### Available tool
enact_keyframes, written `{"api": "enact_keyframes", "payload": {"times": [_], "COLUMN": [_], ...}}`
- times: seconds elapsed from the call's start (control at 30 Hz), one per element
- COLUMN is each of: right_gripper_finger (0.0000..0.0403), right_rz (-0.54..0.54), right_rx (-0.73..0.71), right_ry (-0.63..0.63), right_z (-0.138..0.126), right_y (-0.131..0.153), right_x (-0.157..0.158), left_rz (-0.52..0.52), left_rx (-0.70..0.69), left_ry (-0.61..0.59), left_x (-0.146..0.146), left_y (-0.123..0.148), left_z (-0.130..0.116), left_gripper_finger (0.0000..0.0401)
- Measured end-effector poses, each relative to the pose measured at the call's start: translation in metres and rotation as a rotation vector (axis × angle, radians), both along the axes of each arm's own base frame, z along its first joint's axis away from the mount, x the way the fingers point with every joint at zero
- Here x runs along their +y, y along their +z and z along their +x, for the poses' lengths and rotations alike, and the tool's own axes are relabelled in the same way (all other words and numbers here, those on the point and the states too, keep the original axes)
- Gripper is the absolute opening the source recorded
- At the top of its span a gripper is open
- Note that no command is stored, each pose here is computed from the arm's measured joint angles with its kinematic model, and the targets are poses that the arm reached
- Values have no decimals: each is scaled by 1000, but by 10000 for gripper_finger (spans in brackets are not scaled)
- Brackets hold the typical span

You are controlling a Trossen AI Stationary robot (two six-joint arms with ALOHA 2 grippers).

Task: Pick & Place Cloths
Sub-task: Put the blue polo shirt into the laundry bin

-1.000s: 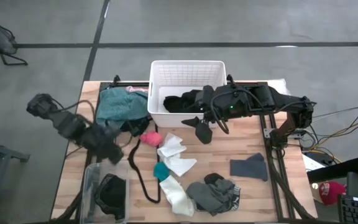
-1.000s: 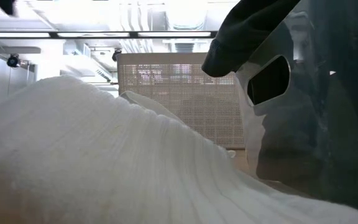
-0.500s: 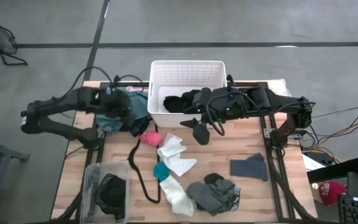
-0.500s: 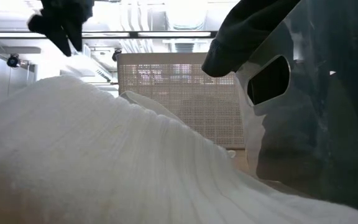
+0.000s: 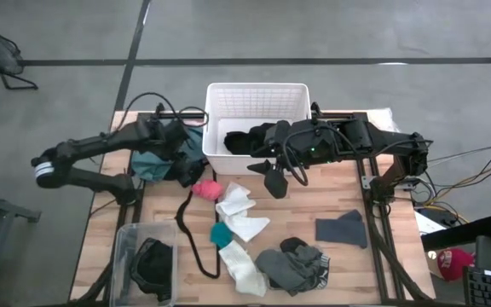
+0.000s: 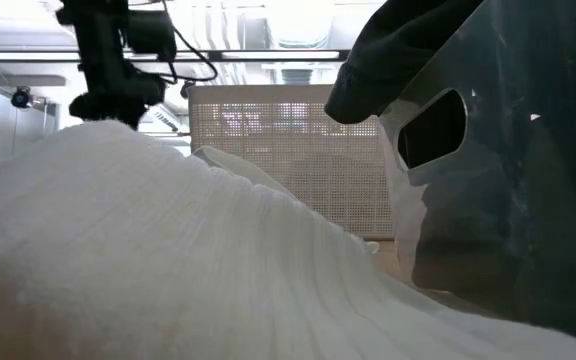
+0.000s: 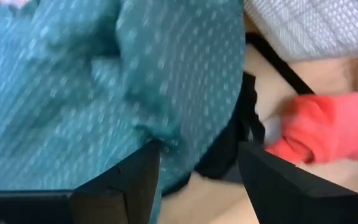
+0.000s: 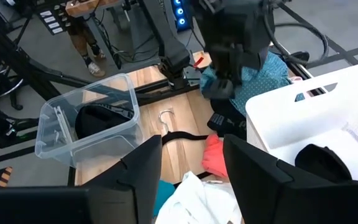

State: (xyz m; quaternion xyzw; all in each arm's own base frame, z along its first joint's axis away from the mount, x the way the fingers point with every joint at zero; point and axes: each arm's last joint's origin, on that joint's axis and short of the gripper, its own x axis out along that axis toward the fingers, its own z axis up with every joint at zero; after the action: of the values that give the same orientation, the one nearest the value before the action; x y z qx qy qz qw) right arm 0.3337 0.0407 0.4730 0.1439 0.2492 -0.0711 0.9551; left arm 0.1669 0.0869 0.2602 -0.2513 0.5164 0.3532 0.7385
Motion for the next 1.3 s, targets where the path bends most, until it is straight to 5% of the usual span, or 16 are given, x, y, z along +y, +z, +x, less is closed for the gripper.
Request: {"api": "enact_keyframes", "payload": {"times": [0.4, 0.67, 0.8, 1.03, 1.3], "right_gripper_finger": [129, 106, 93, 66, 50], "right_rz": [-2, -16, -19, -32, -67], "right_rx": [-13, -12, -12, -11, -23], "right_ry": [1, 9, 10, 17, 32], "right_z": [1, 1, 1, 1, 1], "right_y": [1, 1, 1, 1, 2], "right_x": [0, 0, 0, 0, 0], "left_rz": [54, 12, -6, 84, 223], "left_rx": [160, 177, 156, 83, -274], "left_ry": [76, 60, 55, 97, 193], "left_x": [10, 15, 12, 0, -22], "left_y": [-36, -44, -39, 13, 109], "left_z": [5, 10, 6, -21, -62], "left_gripper_finger": [201, 31, 10, 4, 2]}}
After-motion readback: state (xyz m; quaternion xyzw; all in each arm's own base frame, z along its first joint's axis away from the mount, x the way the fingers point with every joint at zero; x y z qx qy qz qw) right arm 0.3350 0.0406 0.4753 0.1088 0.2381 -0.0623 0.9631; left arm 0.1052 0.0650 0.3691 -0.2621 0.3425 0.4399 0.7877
